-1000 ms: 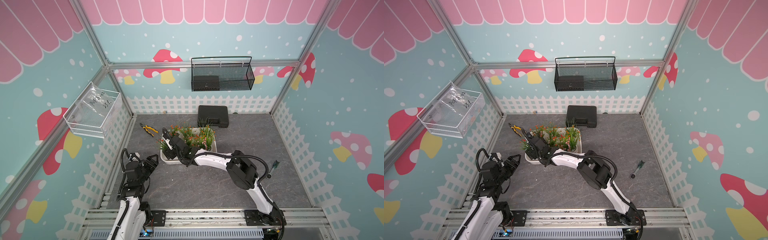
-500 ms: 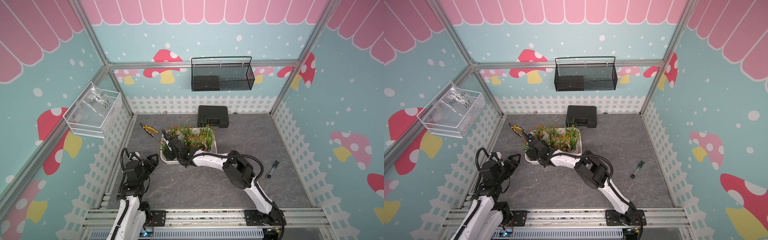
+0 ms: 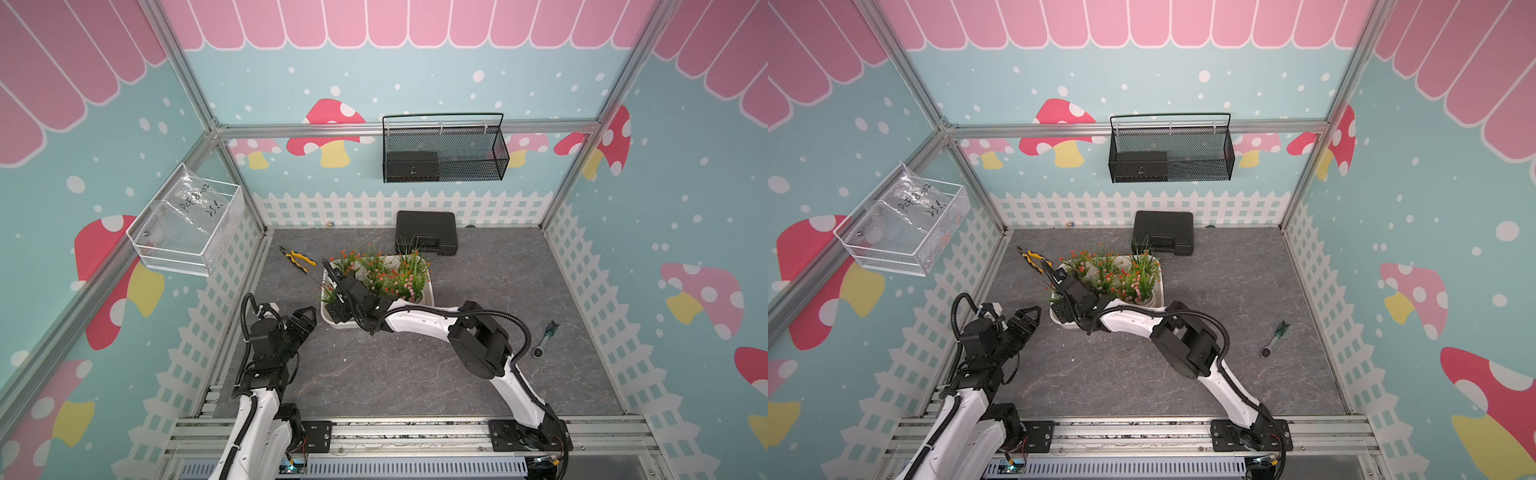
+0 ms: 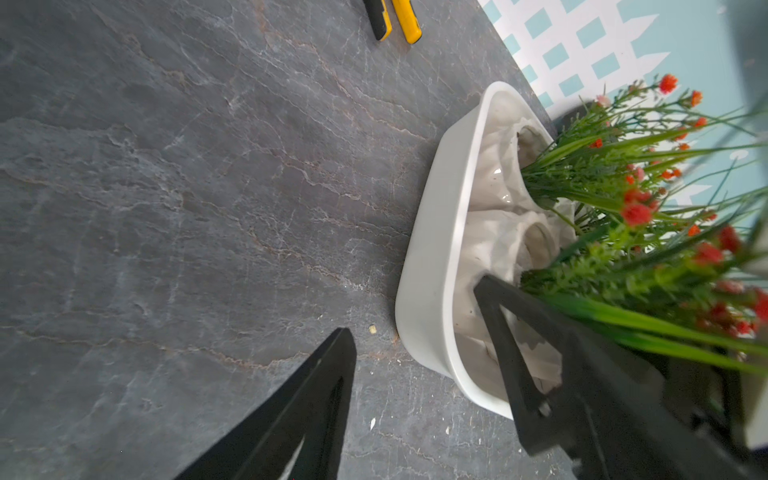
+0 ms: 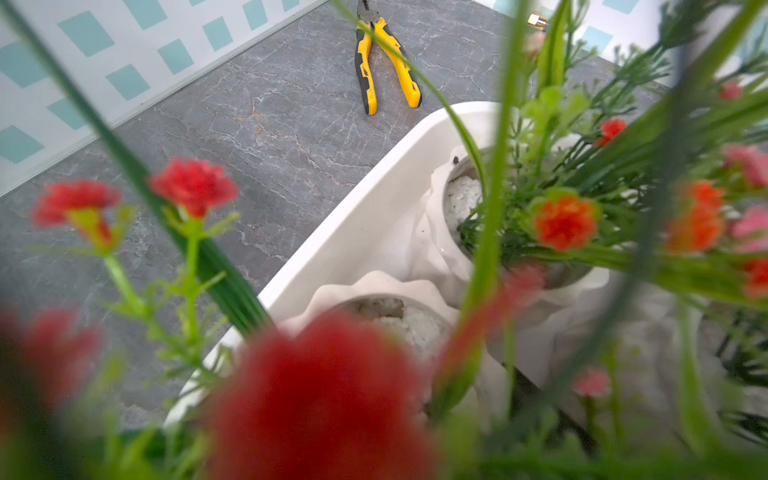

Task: Put the potted gypsophila into the storage box
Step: Place the baby's breath potted plant at the storage box.

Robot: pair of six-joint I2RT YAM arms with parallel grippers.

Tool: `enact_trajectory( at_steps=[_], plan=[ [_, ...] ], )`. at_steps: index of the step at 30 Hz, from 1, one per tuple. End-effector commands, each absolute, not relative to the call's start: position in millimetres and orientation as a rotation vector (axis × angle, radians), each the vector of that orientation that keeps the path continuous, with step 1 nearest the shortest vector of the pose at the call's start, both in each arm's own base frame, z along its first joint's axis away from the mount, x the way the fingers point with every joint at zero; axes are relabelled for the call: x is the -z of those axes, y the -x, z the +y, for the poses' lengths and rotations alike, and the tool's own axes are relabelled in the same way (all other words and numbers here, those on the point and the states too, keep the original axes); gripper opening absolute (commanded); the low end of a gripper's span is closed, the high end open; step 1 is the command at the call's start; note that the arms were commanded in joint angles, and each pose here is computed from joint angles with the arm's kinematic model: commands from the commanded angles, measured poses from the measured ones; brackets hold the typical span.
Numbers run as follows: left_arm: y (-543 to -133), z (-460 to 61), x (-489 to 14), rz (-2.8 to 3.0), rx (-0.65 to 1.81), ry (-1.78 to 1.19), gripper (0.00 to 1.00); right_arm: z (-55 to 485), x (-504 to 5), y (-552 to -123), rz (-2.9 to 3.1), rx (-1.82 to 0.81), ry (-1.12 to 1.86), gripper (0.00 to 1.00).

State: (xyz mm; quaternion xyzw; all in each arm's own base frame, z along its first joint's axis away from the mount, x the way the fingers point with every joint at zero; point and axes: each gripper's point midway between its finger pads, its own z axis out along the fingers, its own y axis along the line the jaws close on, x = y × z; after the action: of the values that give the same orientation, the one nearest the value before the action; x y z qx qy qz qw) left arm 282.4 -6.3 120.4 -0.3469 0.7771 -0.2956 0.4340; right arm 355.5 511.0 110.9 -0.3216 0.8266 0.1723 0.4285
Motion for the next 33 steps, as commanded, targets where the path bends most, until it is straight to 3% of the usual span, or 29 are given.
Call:
enact_trajectory(
  at_steps=[1,10,16,21,27,33],
  plan=[
    [-295.6,1.4,-145.9,1.869,0.714,0.824,0.8,501.2,-203.9,-346.7,1.929,-0.51,0.719,0.92],
    [-306.2,6.5,-170.6,1.837,0.674,0.772,0.82,424.6,-317.8,-325.4,1.785,-0.5,0.615,0.99],
    [-303.0,15.7,-182.5,1.828,0.558,0.704,0.84,322.3,-349.9,-339.8,1.756,-0.474,0.473,0.97],
    [-305.3,46.8,-193.4,1.742,0.302,0.646,0.86,215.3,-335.2,-368.6,1.747,-0.419,0.38,0.94],
    [-326.4,75.1,-179.6,1.754,0.058,0.625,0.87,101.5,-277.6,-401.1,1.818,-0.185,0.246,0.98],
    [-348.5,80.4,-150.7,1.773,-0.083,0.57,0.89,16.5,-230.6,-400.0,1.757,-0.04,0.071,0.99]
  ],
)
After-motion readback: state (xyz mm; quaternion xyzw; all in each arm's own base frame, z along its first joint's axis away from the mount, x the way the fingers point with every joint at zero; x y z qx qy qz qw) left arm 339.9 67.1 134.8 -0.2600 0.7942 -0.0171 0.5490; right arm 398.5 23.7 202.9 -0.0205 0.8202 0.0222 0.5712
